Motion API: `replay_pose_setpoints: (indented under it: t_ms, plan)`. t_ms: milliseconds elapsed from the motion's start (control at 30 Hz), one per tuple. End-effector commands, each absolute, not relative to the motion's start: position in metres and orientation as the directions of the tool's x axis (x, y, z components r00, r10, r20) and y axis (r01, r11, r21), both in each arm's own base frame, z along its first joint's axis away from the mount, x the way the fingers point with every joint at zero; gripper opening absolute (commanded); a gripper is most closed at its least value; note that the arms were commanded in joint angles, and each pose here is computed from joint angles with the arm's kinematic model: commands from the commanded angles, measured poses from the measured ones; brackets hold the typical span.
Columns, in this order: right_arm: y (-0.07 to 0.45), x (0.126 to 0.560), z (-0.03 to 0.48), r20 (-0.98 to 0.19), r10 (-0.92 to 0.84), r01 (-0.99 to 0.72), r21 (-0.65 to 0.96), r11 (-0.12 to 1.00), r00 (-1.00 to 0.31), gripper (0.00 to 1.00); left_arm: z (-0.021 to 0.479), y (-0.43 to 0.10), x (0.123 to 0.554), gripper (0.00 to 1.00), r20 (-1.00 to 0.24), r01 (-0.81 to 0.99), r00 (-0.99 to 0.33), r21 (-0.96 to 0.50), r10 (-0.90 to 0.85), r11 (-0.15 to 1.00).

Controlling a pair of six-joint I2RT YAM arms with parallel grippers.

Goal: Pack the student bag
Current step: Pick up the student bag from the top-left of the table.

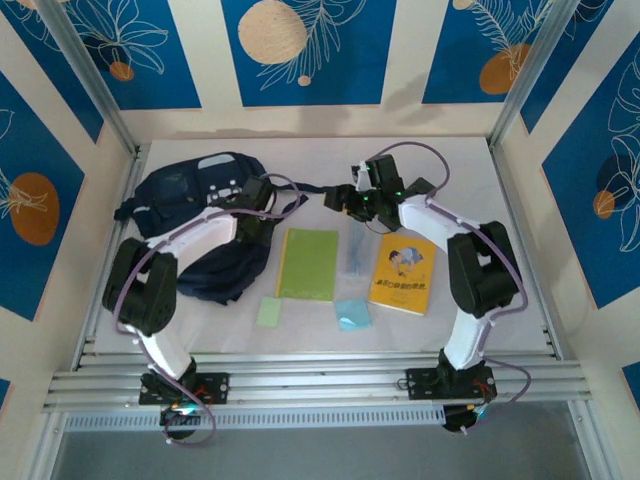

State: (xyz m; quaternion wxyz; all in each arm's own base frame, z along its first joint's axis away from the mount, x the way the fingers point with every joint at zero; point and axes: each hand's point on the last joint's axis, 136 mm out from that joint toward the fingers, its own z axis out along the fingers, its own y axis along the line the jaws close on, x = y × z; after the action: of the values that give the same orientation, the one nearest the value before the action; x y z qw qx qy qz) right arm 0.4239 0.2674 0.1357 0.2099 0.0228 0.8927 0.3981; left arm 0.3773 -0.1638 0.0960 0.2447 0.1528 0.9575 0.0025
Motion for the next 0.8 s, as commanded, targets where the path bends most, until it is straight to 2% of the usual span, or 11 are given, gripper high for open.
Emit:
replay_pose_setpoints:
  t_ms: [0, 167, 467, 667, 767]
  plan:
    - [0.303, 0.433, 0.148, -0.289, 0.213, -0.126, 0.82, 0.559, -0.933, 0.62, 0.119, -0.192, 0.365, 0.0, -0.518, 0.425, -0.781, -0.029, 0.35, 0.905]
    - [0.342, 0.452, 0.139, -0.272, 0.187, -0.144, 0.848, 0.51, -0.944, 0.66, 0.116, -0.193, 0.356, 0.0, -0.51, 0.442, -0.782, -0.046, 0.36, 0.896]
    - [0.39, 0.498, 0.092, -0.199, 0.174, -0.079, 0.845, 0.529, -0.965, 0.7, 0.122, -0.191, 0.344, 0.0, -0.524, 0.45, -0.774, -0.06, 0.356, 0.891]
    - [0.414, 0.512, 0.075, -0.153, 0.159, -0.046, 0.847, 0.53, -0.975, 0.69, 0.129, -0.191, 0.341, 0.0, -0.542, 0.452, -0.766, -0.068, 0.347, 0.89]
    - [0.425, 0.509, 0.079, -0.152, 0.138, -0.063, 0.863, 0.5, -0.979, 0.62, 0.13, -0.192, 0.341, 0.0, -0.55, 0.451, -0.762, -0.072, 0.342, 0.889]
